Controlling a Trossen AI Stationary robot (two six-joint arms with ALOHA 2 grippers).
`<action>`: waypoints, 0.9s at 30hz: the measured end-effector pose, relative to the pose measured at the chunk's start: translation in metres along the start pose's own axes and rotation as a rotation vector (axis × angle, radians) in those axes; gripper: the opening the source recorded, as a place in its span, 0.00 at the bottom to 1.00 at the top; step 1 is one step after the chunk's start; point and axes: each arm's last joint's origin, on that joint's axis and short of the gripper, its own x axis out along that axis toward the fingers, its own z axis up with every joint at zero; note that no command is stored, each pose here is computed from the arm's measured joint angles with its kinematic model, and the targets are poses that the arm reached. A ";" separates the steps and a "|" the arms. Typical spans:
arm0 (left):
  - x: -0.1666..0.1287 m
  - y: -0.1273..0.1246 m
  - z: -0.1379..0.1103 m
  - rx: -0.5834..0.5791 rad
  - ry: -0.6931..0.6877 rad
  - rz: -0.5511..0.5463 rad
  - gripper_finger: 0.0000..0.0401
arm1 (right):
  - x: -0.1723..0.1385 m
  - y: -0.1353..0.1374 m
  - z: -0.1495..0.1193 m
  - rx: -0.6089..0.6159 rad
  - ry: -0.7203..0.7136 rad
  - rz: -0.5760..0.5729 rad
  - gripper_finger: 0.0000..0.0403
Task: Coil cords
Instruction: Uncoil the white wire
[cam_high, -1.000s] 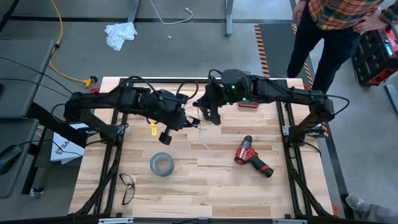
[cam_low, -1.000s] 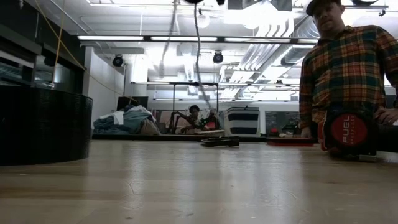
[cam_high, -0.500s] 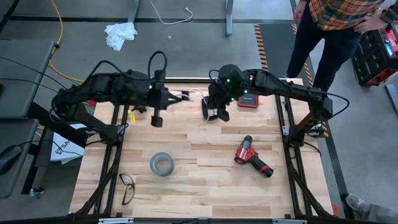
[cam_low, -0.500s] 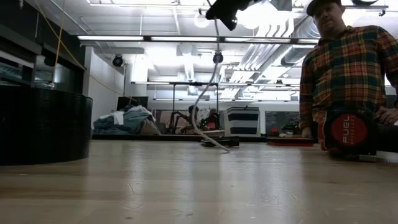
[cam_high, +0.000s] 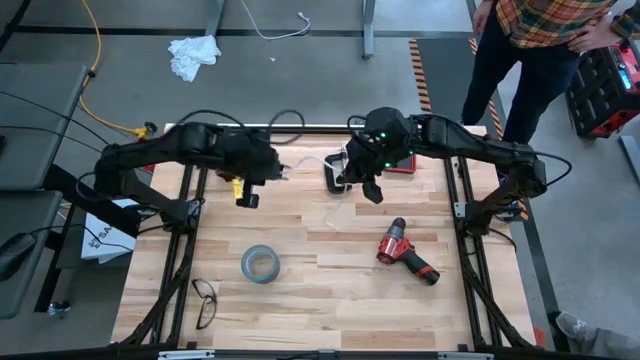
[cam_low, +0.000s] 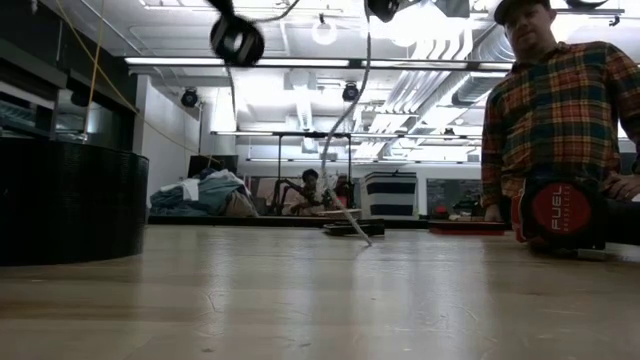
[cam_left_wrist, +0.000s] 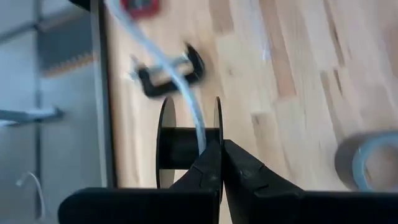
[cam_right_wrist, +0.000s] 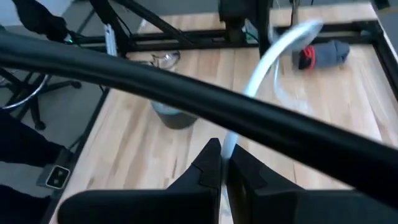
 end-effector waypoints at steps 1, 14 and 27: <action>0.009 -0.002 -0.002 -0.001 0.010 -0.021 0.00 | 0.000 0.001 0.002 -0.008 -0.015 0.000 0.00; 0.032 -0.031 0.036 -0.024 -0.410 -0.179 0.00 | 0.013 -0.042 0.013 0.000 -0.163 -0.100 0.00; 0.003 -0.037 0.003 -0.020 -0.159 0.001 0.00 | 0.051 -0.062 -0.039 0.104 0.289 0.016 0.00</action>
